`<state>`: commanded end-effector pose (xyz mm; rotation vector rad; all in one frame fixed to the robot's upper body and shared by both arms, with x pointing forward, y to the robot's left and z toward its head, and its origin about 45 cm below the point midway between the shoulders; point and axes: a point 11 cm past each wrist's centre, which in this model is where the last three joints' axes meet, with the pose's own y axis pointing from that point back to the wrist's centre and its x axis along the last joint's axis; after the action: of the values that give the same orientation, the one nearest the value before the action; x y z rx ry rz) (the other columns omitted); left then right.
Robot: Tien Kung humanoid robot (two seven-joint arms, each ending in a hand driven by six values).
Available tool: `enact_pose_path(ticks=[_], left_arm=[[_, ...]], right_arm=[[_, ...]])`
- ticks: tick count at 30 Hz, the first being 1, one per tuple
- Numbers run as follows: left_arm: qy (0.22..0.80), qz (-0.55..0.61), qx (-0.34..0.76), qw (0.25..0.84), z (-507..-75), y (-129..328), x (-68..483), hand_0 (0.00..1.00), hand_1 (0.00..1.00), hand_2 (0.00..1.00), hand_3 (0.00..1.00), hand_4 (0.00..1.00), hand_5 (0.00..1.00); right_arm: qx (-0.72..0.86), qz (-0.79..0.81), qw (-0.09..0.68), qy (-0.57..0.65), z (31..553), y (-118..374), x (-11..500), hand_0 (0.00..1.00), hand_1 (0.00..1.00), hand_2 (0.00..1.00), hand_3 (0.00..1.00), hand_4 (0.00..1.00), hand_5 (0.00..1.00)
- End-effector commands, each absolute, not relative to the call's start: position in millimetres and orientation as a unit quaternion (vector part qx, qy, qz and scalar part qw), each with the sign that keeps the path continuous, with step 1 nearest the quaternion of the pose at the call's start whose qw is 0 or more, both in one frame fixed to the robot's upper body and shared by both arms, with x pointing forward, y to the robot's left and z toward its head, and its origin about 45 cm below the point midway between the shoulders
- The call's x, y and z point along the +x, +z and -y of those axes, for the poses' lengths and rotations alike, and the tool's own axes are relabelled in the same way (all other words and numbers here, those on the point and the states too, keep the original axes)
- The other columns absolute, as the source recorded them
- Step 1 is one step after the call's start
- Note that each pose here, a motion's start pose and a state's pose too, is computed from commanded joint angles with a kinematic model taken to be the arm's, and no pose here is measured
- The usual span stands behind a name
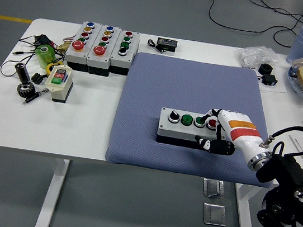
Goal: Pick up the button,place it on the desk,press the button,press the button
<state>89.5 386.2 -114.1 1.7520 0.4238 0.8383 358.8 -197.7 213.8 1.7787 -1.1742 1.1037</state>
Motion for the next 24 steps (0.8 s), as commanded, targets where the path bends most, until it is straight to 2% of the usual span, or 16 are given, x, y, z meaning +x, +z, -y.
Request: enact_pose_path(ticks=[16,24], left_arm=[[0.352,-0.178,0.739,0.545,-386.0,-114.2,89.1,0.651,0.635,0.637,0.556,0.329,0.847],[0.346,-0.178,0.742,0.545,-385.6,-115.3,84.0,0.651,0.636,0.637,0.556,0.326,0.842]], right_arm=[[0.693,0.440,0.383,0.425,195.3,198.9,357.6,0.113,0.002,0.178,0.625,0.786,0.377],[0.706,0.506,0.319,0.380,207.9,228.1,361.8,0.112,0.002,0.178,0.624,0.785,0.377]])
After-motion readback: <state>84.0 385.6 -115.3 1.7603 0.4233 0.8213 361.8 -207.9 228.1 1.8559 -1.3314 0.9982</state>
